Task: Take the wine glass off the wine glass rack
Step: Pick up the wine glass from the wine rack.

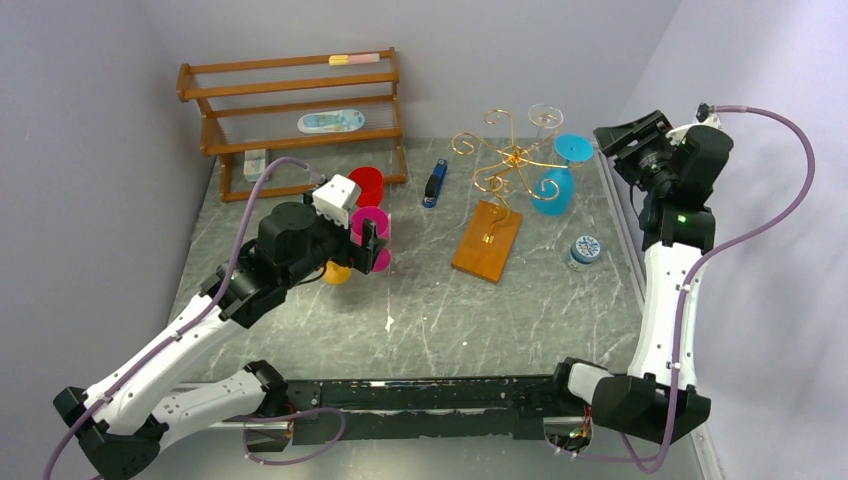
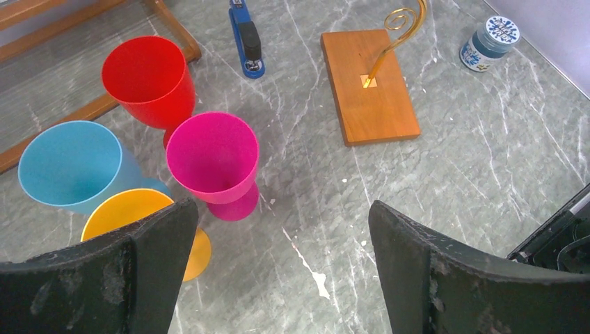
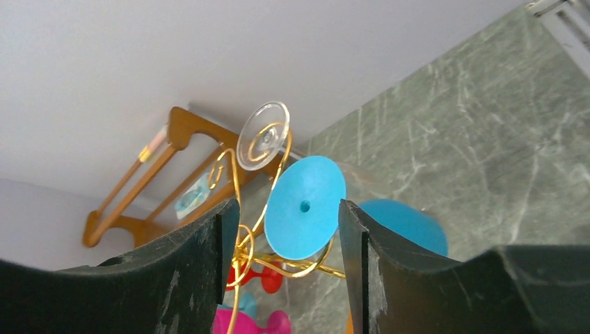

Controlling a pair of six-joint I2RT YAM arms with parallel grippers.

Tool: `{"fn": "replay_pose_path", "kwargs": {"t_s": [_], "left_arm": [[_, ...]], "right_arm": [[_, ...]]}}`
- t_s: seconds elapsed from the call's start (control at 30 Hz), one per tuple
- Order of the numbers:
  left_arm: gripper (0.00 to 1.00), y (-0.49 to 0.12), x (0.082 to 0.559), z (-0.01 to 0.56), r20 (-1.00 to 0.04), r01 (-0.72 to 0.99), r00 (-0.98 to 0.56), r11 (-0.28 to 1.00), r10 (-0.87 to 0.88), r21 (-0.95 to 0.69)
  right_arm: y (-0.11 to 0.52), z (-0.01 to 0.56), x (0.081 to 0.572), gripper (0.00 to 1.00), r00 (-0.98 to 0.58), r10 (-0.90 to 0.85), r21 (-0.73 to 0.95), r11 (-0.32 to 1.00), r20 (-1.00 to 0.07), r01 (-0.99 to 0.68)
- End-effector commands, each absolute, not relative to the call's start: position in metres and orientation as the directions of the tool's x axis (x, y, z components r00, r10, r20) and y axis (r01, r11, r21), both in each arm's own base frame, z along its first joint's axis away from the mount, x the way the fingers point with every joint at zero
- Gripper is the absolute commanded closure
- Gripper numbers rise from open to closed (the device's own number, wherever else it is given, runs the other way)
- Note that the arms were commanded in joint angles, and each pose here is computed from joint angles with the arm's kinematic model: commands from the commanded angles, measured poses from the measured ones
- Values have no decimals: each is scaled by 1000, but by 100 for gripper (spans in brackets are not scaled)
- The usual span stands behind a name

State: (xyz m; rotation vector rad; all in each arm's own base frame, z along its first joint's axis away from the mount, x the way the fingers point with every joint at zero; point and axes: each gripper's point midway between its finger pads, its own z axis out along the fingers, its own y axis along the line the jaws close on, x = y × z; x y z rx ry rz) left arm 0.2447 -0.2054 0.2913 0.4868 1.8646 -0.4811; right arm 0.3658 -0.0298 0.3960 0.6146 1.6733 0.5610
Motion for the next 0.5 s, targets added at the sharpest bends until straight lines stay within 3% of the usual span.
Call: {"fn": "replay_pose_path", "kwargs": {"t_s": [0.0, 0.47], "left_arm": [[3, -203, 247, 302, -949, 542, -300, 836, 96, -87], [3, -204, 249, 302, -948, 539, -302, 838, 104, -80]], "right_arm": [[-22, 391, 369, 42, -186, 716, 720, 691, -673, 55], [-22, 354, 376, 52, -195, 733, 738, 672, -652, 55]]}}
